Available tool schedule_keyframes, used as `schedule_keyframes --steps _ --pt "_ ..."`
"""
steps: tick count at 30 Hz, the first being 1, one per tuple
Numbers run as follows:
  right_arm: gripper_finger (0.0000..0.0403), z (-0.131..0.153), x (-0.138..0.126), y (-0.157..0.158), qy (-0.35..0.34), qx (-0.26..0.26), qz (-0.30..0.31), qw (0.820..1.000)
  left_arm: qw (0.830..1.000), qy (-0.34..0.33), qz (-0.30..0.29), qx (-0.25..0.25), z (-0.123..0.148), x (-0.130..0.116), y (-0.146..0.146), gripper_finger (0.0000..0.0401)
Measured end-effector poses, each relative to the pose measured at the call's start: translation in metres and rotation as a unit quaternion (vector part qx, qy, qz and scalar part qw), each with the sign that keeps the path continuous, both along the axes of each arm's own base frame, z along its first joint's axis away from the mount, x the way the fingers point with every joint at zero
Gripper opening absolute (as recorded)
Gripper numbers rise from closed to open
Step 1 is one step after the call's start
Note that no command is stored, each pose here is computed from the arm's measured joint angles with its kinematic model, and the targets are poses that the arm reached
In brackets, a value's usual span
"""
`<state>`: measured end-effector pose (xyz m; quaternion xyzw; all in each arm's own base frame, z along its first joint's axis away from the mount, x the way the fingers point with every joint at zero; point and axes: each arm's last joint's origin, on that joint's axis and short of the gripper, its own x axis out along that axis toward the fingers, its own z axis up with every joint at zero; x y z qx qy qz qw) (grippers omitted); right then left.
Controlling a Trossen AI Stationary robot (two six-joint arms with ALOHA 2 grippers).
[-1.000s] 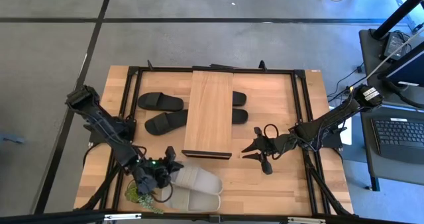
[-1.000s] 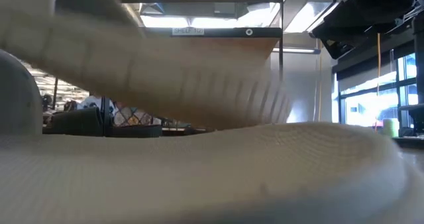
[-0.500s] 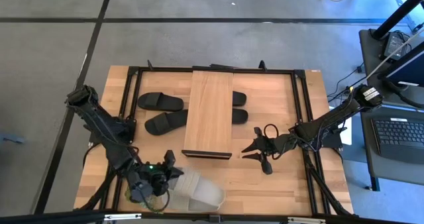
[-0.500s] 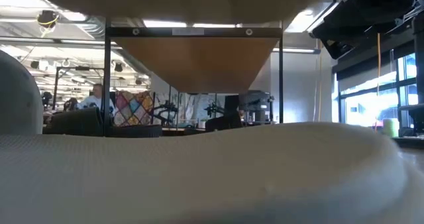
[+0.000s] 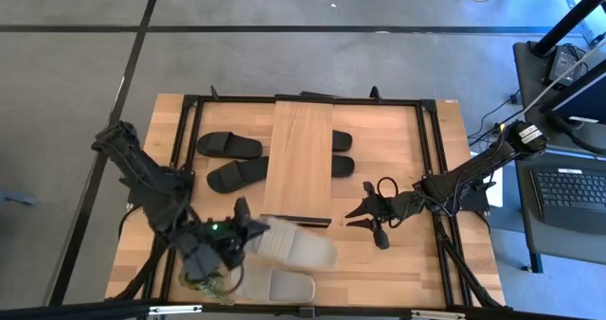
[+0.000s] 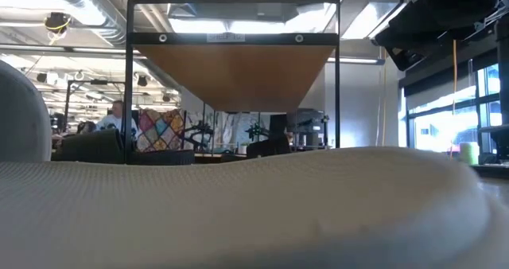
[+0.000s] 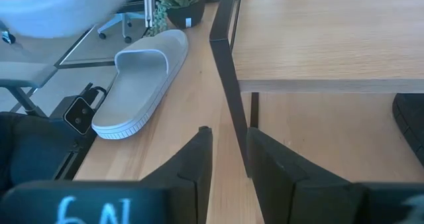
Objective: Pick and place slides into the shelf
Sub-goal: Put the top gray slide on the shelf
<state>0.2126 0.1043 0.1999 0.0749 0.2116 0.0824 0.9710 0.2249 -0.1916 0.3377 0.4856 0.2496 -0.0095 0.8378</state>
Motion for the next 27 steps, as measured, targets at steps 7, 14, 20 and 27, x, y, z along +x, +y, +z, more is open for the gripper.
schedule_keyframes --steps 7,14,20,27 --pt "0.0097 0.000 0.000 0.000 -0.002 0.001 0.000 1.000 0.999 -0.015 0.032 -0.006 0.028 0.012 0.056 0.0000" --pt "0.0097 0.000 0.000 0.000 -0.005 -0.020 0.010 1.000 0.998 -0.034 0.052 -0.018 0.056 0.010 0.128 0.0000" --pt "0.0097 0.000 0.000 0.000 -0.012 -0.053 0.024 0.998 0.998 -0.051 0.030 -0.027 0.070 0.009 0.190 0.0000" --pt "0.0097 0.003 0.001 -0.002 -0.035 -0.105 -0.006 0.994 0.996 -0.074 0.012 -0.042 0.073 0.005 0.265 0.0000"
